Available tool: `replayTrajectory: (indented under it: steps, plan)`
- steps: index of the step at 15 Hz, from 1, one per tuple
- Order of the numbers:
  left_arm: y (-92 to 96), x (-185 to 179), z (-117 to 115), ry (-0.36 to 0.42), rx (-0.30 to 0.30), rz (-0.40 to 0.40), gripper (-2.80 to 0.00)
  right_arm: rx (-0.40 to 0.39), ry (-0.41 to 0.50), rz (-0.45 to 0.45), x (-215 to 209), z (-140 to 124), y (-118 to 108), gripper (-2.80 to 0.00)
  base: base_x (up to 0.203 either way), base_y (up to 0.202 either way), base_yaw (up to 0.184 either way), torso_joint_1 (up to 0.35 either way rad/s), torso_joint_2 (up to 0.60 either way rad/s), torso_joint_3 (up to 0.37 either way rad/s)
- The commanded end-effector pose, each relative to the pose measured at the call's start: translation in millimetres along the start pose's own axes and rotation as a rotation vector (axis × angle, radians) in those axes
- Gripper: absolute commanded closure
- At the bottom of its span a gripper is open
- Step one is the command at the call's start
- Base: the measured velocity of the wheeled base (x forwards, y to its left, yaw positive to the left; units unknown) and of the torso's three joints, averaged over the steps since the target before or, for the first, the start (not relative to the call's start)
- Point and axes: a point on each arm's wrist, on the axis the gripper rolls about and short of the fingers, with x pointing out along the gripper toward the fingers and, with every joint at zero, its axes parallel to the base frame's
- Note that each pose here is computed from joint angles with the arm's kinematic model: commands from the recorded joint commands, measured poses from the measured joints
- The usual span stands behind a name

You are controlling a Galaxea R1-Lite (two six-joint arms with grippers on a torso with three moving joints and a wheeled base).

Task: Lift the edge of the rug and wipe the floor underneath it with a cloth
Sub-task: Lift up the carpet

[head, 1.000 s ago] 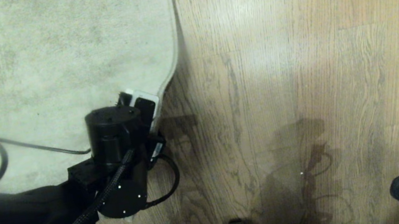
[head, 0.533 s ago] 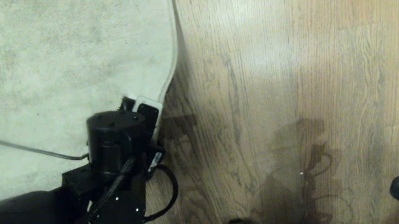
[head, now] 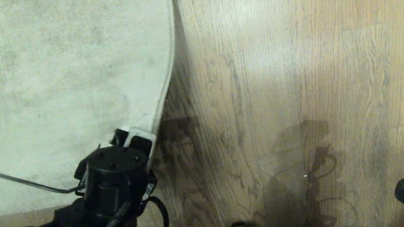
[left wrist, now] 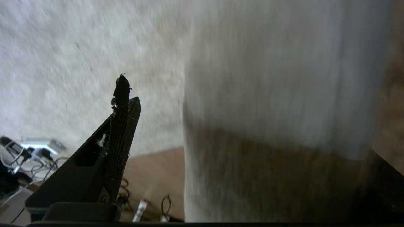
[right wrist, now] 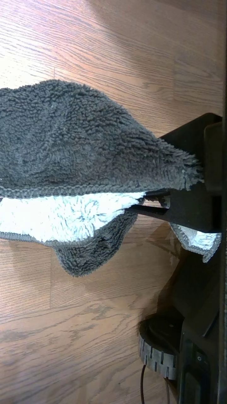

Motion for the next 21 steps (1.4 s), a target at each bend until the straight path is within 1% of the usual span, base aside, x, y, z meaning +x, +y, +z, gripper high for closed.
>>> replayTrajectory:
  steps: [1, 3, 6, 7, 13, 19, 21]
  plan:
    - [-1.6, -4, -15, 0.018, 0.022, -0.007, -2.8, -0.001, 0.001, 0.001, 0, 0, 0, 0.0, 0.0, 0.0, 0.0, 0.0, 0.0, 0.0]
    - [-2.3, -6, -19, 0.022, 0.024, -0.01, -2.8, -0.001, 0.001, 0.001, 0, 0, 0, 0.0, 0.0, 0.0, 0.0, 0.0, 0.0, 0.0]
    - [-2.6, -6, -18, 0.017, 0.014, 0.001, -2.8, -0.001, 0.001, 0.001, 0, 0, 0, 0.0, 0.0, 0.0, 0.0, 0.0, 0.0, 0.0]
    - [-3.0, -5, -18, 0.018, 0.015, 0.001, 0.0, -0.001, 0.001, 0.001, 0, 0, 0, 0.0, 0.0, 0.0, 0.0, 0.0, 0.0, 0.0]
    - [0.9, -7, -16, 0.007, 0.003, -0.013, 0.0, -0.001, 0.001, 0.001, 0, 0, 0, 0.0, 0.0, 0.0, 0.0, 0.0, 0.0, 0.0]
    - [12.2, -9, -11, -0.006, -0.043, 0.005, 0.0, -0.001, 0.001, 0.001, 0, 0, 0, 0.0, 0.0, 0.0, 0.0, 0.0, 0.0, 0.0]
    - [17.6, -8, -4, -0.016, -0.073, 0.017, 0.0, -0.001, 0.001, 0.001, 0, 0, 0, 0.0, 0.0, 0.0, 0.0, 0.0, 0.0, 0.0]
